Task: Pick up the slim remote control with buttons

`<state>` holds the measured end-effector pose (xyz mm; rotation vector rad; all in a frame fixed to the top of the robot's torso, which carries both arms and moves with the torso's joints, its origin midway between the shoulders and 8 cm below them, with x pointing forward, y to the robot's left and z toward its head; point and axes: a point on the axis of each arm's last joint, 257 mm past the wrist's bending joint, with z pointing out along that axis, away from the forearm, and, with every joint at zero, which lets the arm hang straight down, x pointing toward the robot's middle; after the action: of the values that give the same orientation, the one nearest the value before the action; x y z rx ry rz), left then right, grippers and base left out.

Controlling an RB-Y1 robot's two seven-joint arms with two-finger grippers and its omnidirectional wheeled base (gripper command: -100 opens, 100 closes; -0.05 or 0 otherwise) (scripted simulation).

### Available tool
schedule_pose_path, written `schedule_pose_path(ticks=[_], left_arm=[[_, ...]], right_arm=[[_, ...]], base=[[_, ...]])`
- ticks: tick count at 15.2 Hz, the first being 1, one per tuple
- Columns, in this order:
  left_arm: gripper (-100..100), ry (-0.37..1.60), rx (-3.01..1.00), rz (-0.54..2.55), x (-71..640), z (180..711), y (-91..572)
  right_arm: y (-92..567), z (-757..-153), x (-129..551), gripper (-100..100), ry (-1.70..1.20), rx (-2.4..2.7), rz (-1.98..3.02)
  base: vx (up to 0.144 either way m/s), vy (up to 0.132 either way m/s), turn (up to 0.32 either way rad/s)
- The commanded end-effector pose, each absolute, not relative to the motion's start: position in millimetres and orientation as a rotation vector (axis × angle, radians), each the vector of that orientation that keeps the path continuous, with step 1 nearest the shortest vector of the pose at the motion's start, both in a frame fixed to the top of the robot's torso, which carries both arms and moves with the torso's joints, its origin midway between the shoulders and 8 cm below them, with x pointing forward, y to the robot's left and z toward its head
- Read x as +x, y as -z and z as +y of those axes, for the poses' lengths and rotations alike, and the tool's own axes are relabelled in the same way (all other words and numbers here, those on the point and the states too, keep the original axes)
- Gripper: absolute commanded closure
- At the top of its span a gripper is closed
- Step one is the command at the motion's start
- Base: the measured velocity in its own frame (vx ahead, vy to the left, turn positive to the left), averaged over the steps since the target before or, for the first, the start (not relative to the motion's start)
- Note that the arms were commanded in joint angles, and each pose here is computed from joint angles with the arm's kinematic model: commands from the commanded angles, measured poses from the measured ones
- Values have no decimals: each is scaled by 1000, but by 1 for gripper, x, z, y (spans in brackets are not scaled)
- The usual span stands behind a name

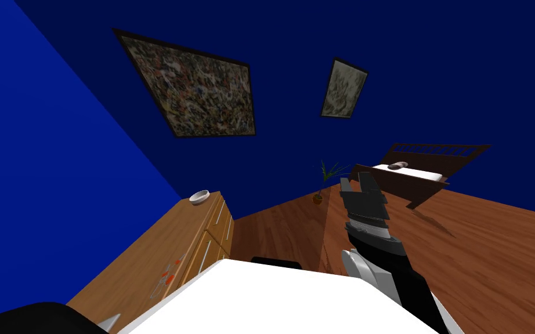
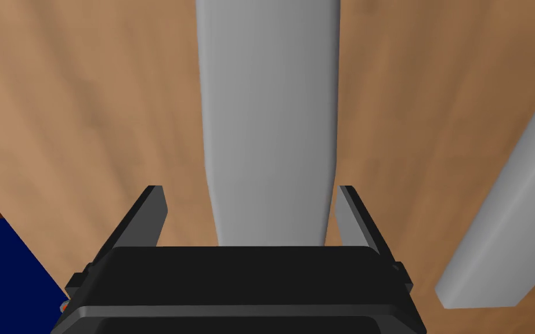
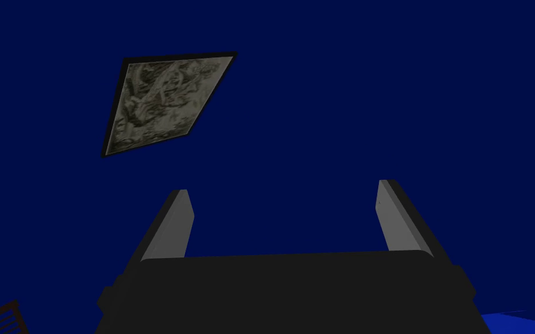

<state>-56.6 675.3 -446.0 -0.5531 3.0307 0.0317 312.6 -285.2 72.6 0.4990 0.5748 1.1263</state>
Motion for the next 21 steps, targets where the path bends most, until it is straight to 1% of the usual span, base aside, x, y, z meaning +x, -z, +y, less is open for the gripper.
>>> schedule_pose_path(ticks=[1,3,5,6,10,11,12,13,15,16,17,19,20,21], left_arm=[[-100,25,-611,3027,-51,664,455],[-100,-12,-630,3034,-60,673,450],[-100,-19,-626,3032,-59,675,450],[100,-18,-630,3034,-60,675,450],[100,-17,-629,3034,-60,675,450],[100,-79,-585,3038,-69,687,440],[100,-40,-562,3033,-60,677,445],[100,-100,-529,3051,-74,690,434],[100,-49,-492,3032,-58,676,442],[100,-112,-459,3046,-70,687,432],[100,-88,-443,3037,-63,681,435],[100,-55,-429,3033,-57,672,439],[100,-127,-393,3049,-71,685,428],[100,-103,-391,3041,-66,679,431]], right_arm=[[-73,-285,313,0,-1126,499,575],[-73,-285,313,0,-1127,499,575],[-73,-285,313,0,-1126,499,575],[-73,-285,313,0,-1126,499,575],[-73,-285,313,0,-1126,499,575],[-73,-285,313,0,-1126,499,575],[-72,-285,313,0,-1126,499,575],[-72,-285,313,0,-1126,499,575],[-72,-285,312,0,-1126,499,575],[-73,-285,313,0,-1126,499,575],[-72,-285,313,0,-1126,499,575],[-73,-285,313,0,-1126,499,575],[-73,-285,313,0,-1126,499,575],[-72,-285,313,0,-1126,499,575]], base=[[-74,-52,-160],[-96,-48,-146],[-36,-26,6],[-11,-8,3],[-2,-1,1],[70,30,193],[117,56,246],[193,87,282],[173,93,148],[125,92,134],[129,86,177],[65,43,44],[80,36,113],[111,50,207]])
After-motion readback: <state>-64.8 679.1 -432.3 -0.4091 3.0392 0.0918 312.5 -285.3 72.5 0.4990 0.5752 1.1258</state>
